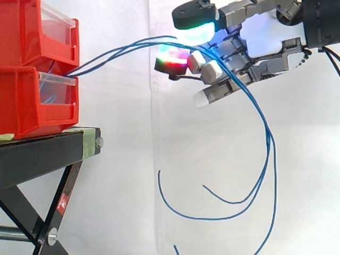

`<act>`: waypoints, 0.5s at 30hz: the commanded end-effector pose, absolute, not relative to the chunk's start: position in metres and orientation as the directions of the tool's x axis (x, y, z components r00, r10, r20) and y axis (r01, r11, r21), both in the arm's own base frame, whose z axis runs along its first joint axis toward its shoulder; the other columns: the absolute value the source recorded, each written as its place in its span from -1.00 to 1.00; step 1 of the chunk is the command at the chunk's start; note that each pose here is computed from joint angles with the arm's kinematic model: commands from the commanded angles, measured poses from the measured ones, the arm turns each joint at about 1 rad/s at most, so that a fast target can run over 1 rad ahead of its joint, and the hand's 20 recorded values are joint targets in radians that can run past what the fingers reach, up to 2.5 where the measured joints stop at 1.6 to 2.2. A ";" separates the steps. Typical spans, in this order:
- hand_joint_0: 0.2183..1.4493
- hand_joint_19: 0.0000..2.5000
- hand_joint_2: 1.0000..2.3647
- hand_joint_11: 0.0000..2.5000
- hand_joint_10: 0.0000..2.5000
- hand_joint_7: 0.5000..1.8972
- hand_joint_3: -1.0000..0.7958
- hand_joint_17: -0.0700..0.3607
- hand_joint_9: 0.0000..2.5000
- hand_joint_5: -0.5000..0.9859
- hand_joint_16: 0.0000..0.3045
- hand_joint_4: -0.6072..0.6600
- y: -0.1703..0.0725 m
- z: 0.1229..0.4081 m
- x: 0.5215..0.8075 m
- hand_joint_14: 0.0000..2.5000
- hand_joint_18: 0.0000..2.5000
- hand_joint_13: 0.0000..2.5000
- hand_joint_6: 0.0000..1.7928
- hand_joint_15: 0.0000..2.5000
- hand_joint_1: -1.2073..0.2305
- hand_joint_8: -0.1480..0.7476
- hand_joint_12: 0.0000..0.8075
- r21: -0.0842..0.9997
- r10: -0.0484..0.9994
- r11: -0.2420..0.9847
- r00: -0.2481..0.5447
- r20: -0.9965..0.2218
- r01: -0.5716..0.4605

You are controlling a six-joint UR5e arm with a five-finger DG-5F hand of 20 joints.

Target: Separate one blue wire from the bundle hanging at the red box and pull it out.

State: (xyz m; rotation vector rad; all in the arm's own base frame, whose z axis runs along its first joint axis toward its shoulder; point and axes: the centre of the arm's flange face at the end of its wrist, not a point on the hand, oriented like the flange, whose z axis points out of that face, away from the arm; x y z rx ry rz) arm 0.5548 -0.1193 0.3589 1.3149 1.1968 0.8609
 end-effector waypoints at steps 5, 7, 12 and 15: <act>-0.24 -0.80 -0.97 -0.15 -0.98 -0.40 0.11 -0.03 -0.39 -0.66 -0.60 0.37 -0.119 0.359 0.555 -0.98 -0.50 -0.18 0.01 -0.22 -0.67 0.11 0.14 0.981 0.964 0.109 0.225 -0.144 0.159; -0.24 -0.81 -0.97 -0.15 -0.98 -0.38 0.10 -0.03 -0.41 -0.67 -0.59 0.38 -0.120 0.359 0.555 -0.98 -0.50 -0.19 0.00 -0.22 -0.68 0.09 0.14 0.982 0.964 0.106 0.227 -0.141 0.159; -0.24 -0.84 -0.97 -0.16 -0.98 -0.38 0.09 -0.03 -0.45 -0.68 -0.59 0.38 -0.120 0.359 0.555 -0.98 -0.51 -0.23 -0.01 -0.23 -0.70 0.08 0.15 0.982 0.964 0.106 0.227 -0.141 0.159; -0.24 -0.83 -0.97 -0.17 -0.98 -0.39 0.10 -0.03 -0.45 -0.68 -0.59 0.38 -0.119 0.359 0.555 -0.98 -0.51 -0.23 -0.01 -0.24 -0.70 0.08 0.14 0.982 0.964 0.105 0.226 -0.139 0.158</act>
